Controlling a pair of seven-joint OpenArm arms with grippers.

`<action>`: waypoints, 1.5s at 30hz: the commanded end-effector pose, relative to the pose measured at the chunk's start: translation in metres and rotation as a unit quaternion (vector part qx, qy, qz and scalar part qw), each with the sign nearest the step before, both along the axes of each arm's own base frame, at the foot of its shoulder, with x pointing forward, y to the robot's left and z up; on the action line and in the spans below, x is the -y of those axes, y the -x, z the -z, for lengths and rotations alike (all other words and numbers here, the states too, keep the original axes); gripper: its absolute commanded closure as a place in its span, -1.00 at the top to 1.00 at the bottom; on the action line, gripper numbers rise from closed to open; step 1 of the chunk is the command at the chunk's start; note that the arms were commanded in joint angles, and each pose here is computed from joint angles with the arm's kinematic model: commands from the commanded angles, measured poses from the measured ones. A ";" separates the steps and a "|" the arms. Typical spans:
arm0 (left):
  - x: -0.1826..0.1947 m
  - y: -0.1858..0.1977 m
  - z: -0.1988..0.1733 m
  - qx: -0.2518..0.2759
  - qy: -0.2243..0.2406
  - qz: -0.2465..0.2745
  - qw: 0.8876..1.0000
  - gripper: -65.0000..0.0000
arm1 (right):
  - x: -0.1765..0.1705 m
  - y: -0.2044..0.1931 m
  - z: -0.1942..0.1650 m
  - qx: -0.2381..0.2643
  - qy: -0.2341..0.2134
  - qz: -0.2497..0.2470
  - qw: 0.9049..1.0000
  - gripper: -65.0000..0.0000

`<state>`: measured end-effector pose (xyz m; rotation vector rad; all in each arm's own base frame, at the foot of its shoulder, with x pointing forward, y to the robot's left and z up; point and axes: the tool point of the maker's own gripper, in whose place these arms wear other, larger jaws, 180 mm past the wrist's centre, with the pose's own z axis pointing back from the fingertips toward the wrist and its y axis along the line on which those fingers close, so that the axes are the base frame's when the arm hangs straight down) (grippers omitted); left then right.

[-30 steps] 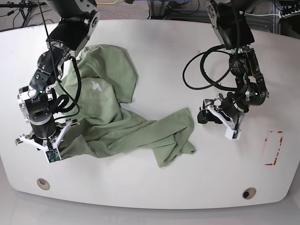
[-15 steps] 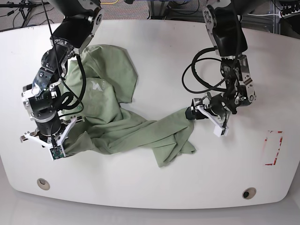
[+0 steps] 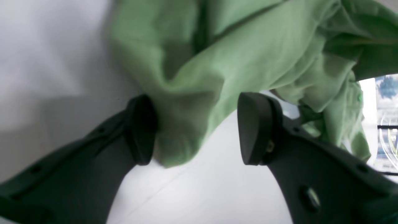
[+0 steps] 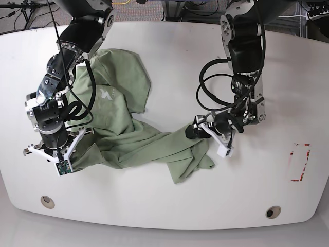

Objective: Fold the T-shirt properly
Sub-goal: 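Release and regrasp the polo's edge with the left gripper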

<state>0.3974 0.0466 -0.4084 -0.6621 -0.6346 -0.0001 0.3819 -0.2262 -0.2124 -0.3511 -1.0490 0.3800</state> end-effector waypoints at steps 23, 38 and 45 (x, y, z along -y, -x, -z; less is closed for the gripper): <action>0.006 -0.008 -0.006 0.031 0.003 -0.020 0.999 -0.95 | 0.000 -0.005 -0.018 0.031 0.000 -0.003 1.000 -1.00; -0.017 -0.014 -0.035 0.085 -0.027 -0.028 0.996 -0.99 | -0.001 -0.005 -0.017 0.030 -0.001 -0.004 1.000 -1.00; -0.054 -0.009 -0.075 0.139 -0.088 -0.027 0.986 -0.99 | 0.000 -0.005 -0.017 0.029 0.000 -0.002 1.000 -1.00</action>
